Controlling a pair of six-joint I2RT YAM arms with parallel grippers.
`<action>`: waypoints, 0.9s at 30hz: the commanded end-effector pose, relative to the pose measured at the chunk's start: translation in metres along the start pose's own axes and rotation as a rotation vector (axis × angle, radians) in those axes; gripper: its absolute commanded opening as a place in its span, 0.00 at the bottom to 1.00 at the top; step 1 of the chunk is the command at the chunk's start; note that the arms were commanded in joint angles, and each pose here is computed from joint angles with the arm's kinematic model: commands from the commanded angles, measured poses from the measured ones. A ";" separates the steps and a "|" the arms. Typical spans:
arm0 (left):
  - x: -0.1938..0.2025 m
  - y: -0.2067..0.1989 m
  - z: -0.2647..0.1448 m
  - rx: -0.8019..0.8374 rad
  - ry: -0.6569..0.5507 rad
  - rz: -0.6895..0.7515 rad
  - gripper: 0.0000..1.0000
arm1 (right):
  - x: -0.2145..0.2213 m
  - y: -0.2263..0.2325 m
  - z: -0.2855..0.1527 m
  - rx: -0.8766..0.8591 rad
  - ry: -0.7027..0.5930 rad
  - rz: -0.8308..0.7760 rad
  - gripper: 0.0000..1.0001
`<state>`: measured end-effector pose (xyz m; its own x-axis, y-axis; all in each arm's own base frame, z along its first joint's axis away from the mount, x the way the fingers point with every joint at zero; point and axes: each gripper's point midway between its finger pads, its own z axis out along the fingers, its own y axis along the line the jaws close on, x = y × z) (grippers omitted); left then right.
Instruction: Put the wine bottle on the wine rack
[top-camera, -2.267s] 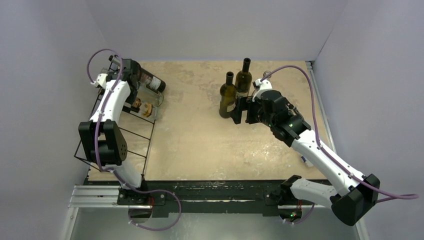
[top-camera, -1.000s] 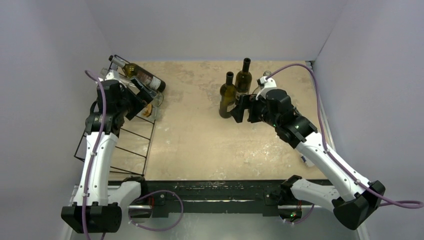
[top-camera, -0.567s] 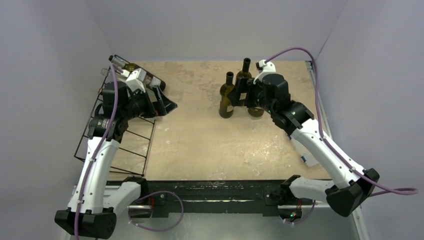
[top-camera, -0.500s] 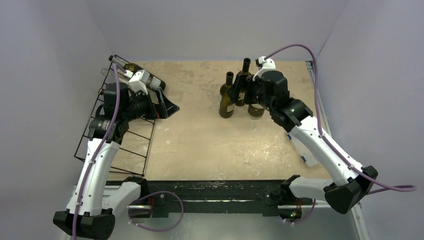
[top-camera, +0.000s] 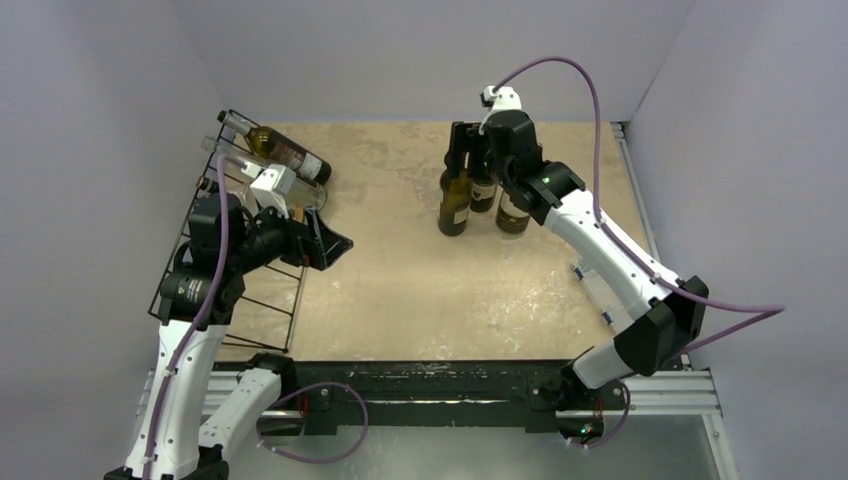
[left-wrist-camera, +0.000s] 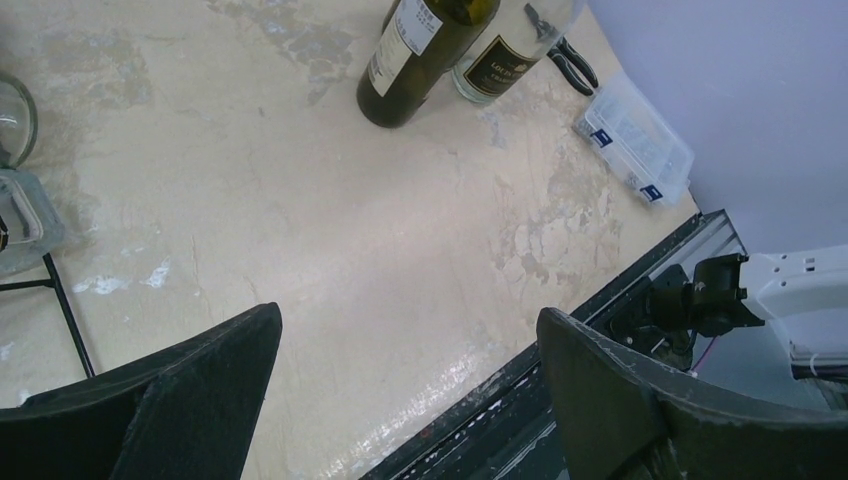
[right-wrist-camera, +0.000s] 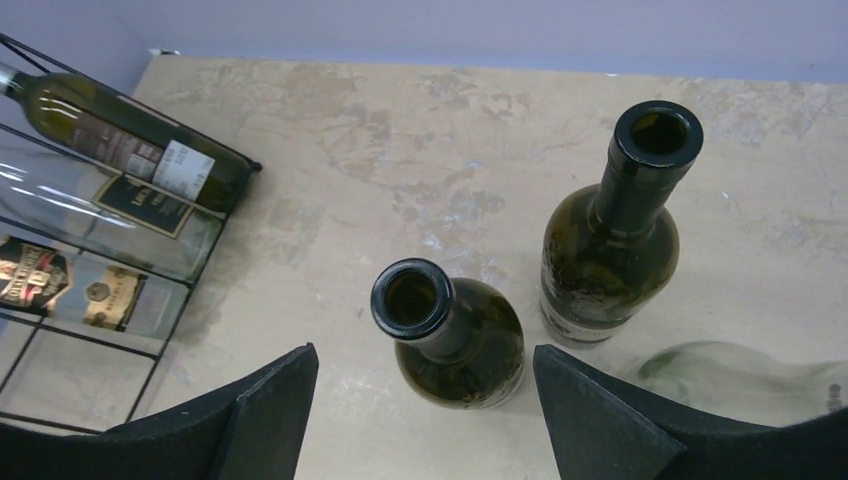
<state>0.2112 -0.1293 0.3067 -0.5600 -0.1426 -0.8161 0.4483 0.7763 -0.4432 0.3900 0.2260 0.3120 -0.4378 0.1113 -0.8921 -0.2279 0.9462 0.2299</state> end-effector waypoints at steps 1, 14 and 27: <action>0.009 -0.005 -0.004 0.033 0.013 0.038 1.00 | -0.026 -0.006 0.007 0.047 -0.069 -0.050 0.81; 0.013 -0.011 -0.010 0.056 0.014 0.033 1.00 | -0.019 -0.008 0.045 0.085 -0.067 -0.099 0.60; 0.017 -0.033 -0.013 0.171 0.011 -0.012 1.00 | -0.013 -0.004 0.056 0.068 -0.056 -0.101 0.34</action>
<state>0.1837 -0.1377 0.3062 -0.5731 -0.1296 -0.8092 0.5046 0.7222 -0.4731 0.4366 0.2371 0.2695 -0.4412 -0.0095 -0.8974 -0.2045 0.9747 0.0903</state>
